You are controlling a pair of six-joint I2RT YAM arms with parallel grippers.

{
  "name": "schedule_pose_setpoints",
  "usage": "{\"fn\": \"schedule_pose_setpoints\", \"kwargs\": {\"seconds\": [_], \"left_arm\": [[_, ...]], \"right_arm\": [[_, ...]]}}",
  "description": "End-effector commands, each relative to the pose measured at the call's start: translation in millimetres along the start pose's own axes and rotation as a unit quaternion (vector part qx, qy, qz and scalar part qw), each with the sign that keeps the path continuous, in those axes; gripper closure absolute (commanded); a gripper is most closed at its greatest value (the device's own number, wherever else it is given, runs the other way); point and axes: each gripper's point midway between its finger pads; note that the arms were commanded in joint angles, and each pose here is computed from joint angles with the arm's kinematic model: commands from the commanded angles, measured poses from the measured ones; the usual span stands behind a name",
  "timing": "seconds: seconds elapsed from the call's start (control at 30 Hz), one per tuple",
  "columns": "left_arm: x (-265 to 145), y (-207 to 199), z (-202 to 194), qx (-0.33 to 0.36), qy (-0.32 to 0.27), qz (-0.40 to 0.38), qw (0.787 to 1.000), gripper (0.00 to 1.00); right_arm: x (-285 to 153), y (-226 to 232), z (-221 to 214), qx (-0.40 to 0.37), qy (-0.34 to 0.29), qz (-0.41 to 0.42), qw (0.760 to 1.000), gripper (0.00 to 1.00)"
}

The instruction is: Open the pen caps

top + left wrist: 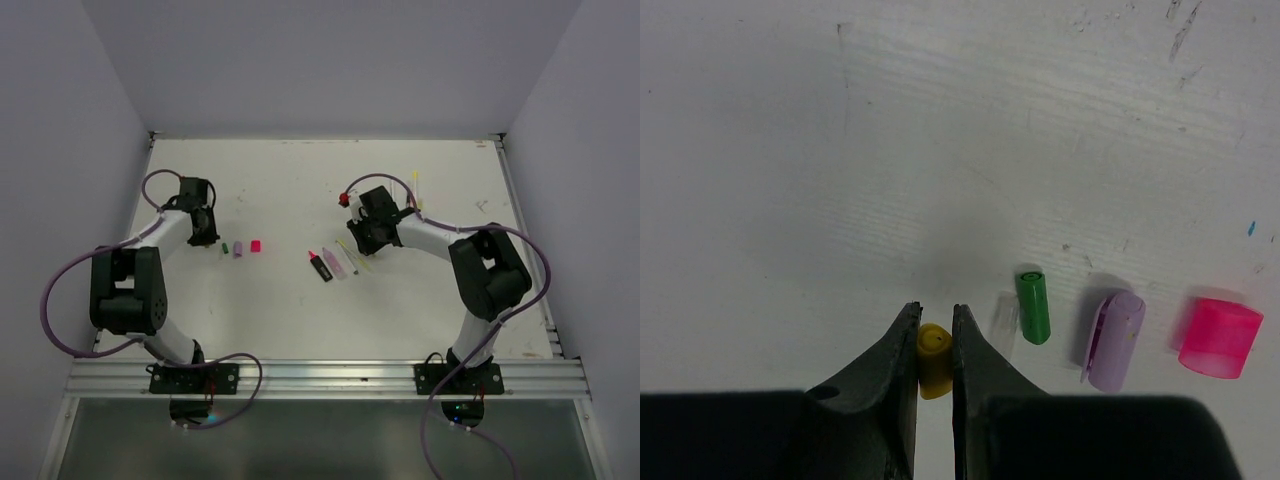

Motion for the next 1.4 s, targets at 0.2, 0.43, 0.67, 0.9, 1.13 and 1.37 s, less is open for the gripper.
{"fn": "schedule_pose_setpoints", "kwargs": {"seconds": [0.2, 0.43, 0.67, 0.9, 1.13, 1.37], "left_arm": [[16, 0, -16, 0.022, 0.036, -0.003, 0.999, 0.89], [20, 0, -26, 0.023, 0.052, -0.003, 0.998, 0.86], [23, -2, -30, 0.023, 0.061, -0.009, 0.998, 0.8], [22, -3, -28, 0.023, 0.057, -0.013, 0.998, 0.68], [14, -5, -21, 0.018, 0.044, -0.019, 0.999, 0.64], [-21, -1, 9, -0.012, -0.015, -0.014, 1.0, 0.6]], "right_arm": [[3, 2, 8, -0.016, -0.003, 0.022, 1.0, 0.84], [4, 1, 6, -0.013, 0.0, 0.02, 1.0, 0.74], [-7, 3, 15, -0.01, -0.017, 0.022, 1.0, 0.5], [-39, -4, 41, 0.002, -0.07, -0.008, 0.997, 0.39], [-79, -28, 68, 0.041, -0.127, -0.077, 0.988, 0.32], [-105, -77, 78, 0.138, -0.144, -0.165, 0.966, 0.23]]}}
Point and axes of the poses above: each gripper's point midway between its finger pads, its own x axis out along the fingers, its own y axis along the line the jaws close on, z = x × y
